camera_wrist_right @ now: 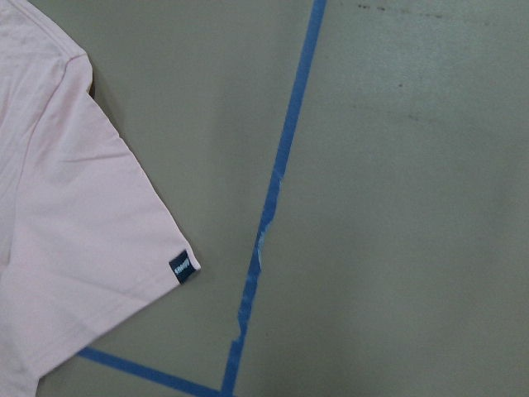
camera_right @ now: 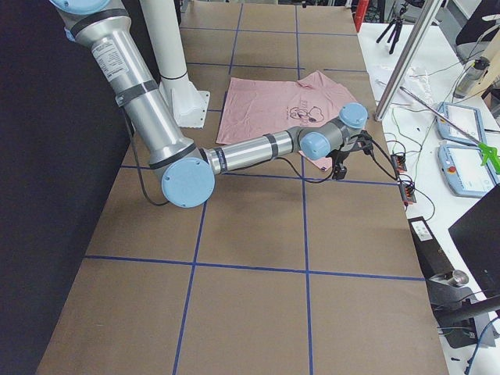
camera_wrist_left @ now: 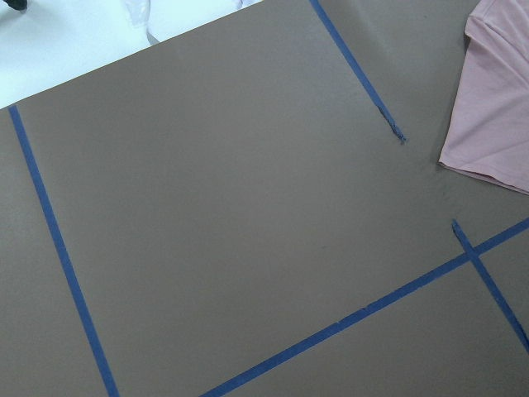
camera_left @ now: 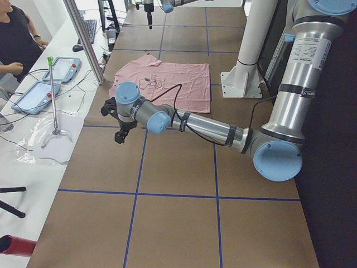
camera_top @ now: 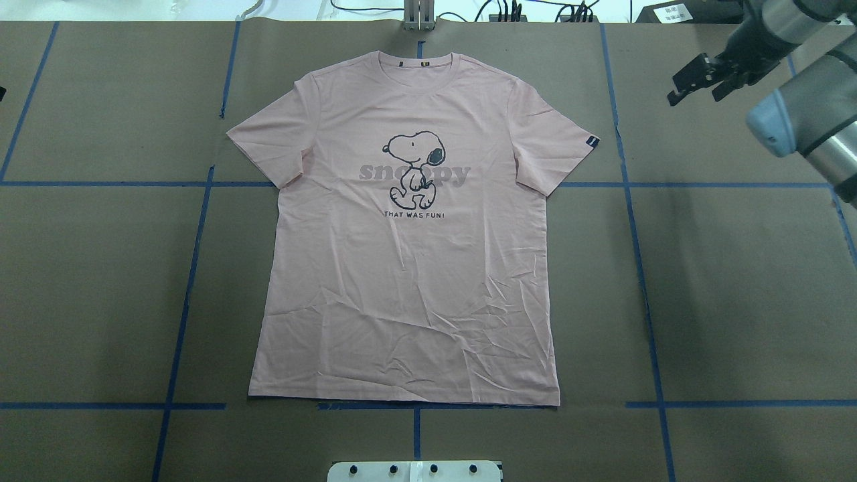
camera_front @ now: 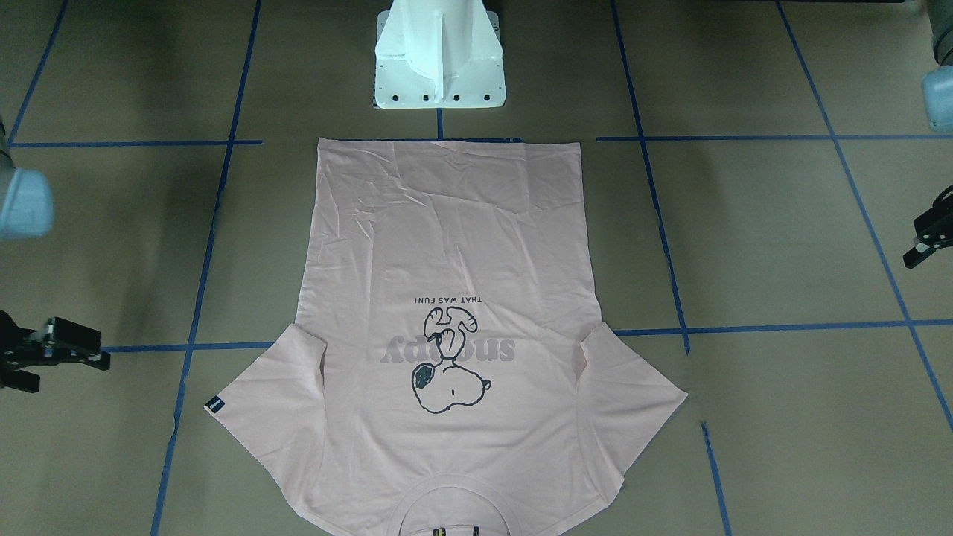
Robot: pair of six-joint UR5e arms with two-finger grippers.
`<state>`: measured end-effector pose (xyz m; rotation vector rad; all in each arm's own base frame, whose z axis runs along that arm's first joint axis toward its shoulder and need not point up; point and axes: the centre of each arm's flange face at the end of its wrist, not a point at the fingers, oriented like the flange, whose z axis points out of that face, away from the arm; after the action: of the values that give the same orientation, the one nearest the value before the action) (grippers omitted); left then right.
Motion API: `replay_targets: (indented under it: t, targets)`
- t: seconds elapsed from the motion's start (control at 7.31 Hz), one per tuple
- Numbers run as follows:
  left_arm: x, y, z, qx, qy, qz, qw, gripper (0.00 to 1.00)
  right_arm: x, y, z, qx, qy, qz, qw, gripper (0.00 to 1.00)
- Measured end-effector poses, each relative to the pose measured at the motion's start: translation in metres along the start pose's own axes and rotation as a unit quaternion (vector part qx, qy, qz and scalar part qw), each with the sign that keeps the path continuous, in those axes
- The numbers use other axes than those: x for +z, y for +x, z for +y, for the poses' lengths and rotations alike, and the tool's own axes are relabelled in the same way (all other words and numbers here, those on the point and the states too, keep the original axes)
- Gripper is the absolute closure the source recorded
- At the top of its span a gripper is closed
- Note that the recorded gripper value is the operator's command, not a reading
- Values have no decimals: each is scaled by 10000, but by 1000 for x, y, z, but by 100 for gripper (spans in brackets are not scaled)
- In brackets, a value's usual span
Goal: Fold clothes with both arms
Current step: 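Move the right gripper over the pink shirt's sleeve nearest it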
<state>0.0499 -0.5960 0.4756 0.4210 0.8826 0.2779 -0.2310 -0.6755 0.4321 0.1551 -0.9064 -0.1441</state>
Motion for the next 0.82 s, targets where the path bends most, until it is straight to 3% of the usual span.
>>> replay_targets:
  t: [0.14,0.41,0.82]
  targets:
    - [2,5,-4,-124,41,26,9999,0,29,-32,-5,271,240,186,9992,0]
    - [5,9,-7,-223,113,60,9997,0,92,-64,-9,455,628,218,9967,1]
    - [3,14,-9,-412,163,92,9990,0,125,-80,-3,390,652,277,9967,7]
